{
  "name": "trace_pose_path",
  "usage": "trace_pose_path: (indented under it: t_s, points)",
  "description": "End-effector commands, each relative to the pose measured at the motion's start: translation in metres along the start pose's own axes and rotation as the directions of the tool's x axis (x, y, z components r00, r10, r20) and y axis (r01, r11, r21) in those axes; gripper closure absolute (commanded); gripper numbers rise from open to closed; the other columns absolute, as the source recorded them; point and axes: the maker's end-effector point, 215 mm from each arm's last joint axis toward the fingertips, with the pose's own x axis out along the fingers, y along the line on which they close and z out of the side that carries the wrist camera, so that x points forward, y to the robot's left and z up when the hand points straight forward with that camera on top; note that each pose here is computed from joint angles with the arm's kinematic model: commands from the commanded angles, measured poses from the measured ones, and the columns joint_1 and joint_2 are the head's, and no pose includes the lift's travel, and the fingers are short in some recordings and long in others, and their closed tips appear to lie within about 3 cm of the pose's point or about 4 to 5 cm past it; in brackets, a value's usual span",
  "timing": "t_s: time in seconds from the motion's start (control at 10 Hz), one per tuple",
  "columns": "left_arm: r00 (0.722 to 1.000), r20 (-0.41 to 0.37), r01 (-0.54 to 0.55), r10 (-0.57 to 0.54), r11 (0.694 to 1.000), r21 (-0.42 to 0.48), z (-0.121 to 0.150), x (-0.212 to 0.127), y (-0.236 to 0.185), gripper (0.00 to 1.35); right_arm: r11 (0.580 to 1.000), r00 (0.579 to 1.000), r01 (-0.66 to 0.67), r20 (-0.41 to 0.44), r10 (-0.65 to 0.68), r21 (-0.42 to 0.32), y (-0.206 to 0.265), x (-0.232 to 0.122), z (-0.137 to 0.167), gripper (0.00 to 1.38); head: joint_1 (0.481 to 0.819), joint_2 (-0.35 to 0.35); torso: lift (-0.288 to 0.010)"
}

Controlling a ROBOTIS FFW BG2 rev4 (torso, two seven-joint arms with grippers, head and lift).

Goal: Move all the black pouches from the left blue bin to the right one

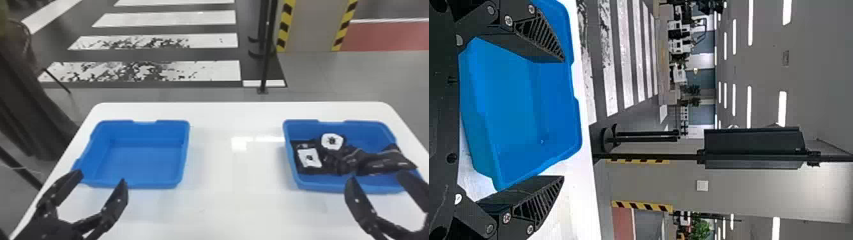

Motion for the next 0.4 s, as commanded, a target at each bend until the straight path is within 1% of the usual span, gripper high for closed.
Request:
trace_pose_path:
  t_s: [0.0,0.3]
  points:
    - [1.0,0.0,0.0,0.0,1.0,0.0,0.0,0.0,0.0,0.22,1.0,1.0,0.003,-0.001,-0.003,0.003,-0.0001,-0.0001,-0.0006,0.19,0.695,0.068,-0.14]
    - [1.0,-0.002,0.0,0.0,1.0,-0.001,-0.0009,-0.0006,-0.0002,0.22,1.0,1.0,0.003,0.002,-0.003,0.004,-0.0002,-0.0001,0.0003,0.19,0.695,0.068,-0.14]
